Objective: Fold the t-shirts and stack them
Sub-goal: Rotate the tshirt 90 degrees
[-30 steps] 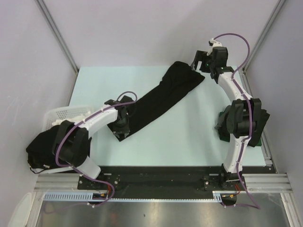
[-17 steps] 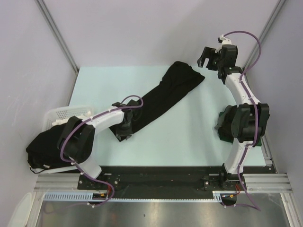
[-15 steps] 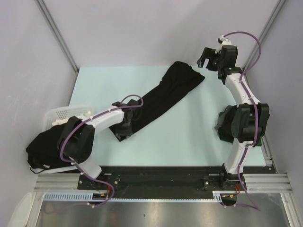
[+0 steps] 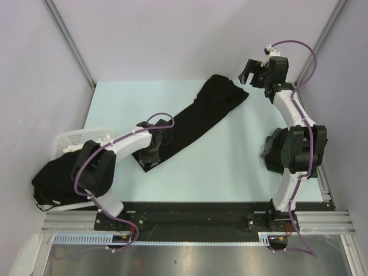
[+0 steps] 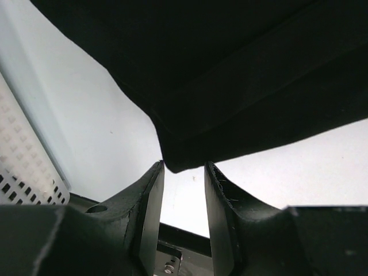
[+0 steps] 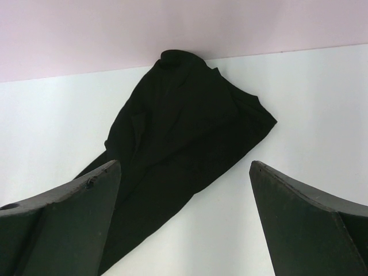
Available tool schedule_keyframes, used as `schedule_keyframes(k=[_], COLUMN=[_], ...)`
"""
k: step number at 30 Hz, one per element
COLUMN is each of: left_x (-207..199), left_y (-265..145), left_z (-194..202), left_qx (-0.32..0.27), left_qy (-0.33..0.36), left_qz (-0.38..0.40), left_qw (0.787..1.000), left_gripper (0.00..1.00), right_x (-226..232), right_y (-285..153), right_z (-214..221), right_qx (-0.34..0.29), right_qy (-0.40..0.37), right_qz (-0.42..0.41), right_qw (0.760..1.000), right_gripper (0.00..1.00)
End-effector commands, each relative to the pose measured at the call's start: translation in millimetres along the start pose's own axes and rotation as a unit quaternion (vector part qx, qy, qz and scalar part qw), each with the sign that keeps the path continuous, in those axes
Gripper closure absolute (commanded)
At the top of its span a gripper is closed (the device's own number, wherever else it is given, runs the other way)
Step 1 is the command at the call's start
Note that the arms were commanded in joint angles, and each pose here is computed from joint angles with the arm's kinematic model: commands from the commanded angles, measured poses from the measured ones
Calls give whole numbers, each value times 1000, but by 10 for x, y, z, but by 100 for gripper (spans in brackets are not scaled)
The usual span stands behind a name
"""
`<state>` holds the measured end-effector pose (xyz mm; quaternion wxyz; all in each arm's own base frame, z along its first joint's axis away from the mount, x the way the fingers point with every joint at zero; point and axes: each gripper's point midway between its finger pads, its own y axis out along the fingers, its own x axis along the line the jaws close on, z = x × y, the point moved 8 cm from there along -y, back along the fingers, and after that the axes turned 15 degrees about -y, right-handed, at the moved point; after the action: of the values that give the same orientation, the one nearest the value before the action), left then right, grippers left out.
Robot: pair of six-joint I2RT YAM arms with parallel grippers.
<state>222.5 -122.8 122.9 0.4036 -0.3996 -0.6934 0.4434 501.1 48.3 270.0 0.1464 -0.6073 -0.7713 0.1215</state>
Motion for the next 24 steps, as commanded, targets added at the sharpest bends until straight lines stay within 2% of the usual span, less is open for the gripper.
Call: schedule_keyframes(k=[1,11,18,24], left_x=[-30,-97,-151,-154], left_y=[100,180,201,221], left_z=[79,174,175,171], left_qx=[14,27,30,29], left_qy=[-12,1,5,11], left_qz=[-5,-3,10,7], left_qw=[1000,1000,999,999], left_gripper=[61,61,71,72], right_x=[2,-30,-24,-28], right_y=[-212,-278,-285,-288], right_z=[-263,-275,-273,-271], right_qx=[-47,-52,-53,-53], right_qy=[1,13,12,9], right_qz=[-5,-10,-13,-11], right_qw=[999,998,998,998], right_gripper=[1,0,0,0])
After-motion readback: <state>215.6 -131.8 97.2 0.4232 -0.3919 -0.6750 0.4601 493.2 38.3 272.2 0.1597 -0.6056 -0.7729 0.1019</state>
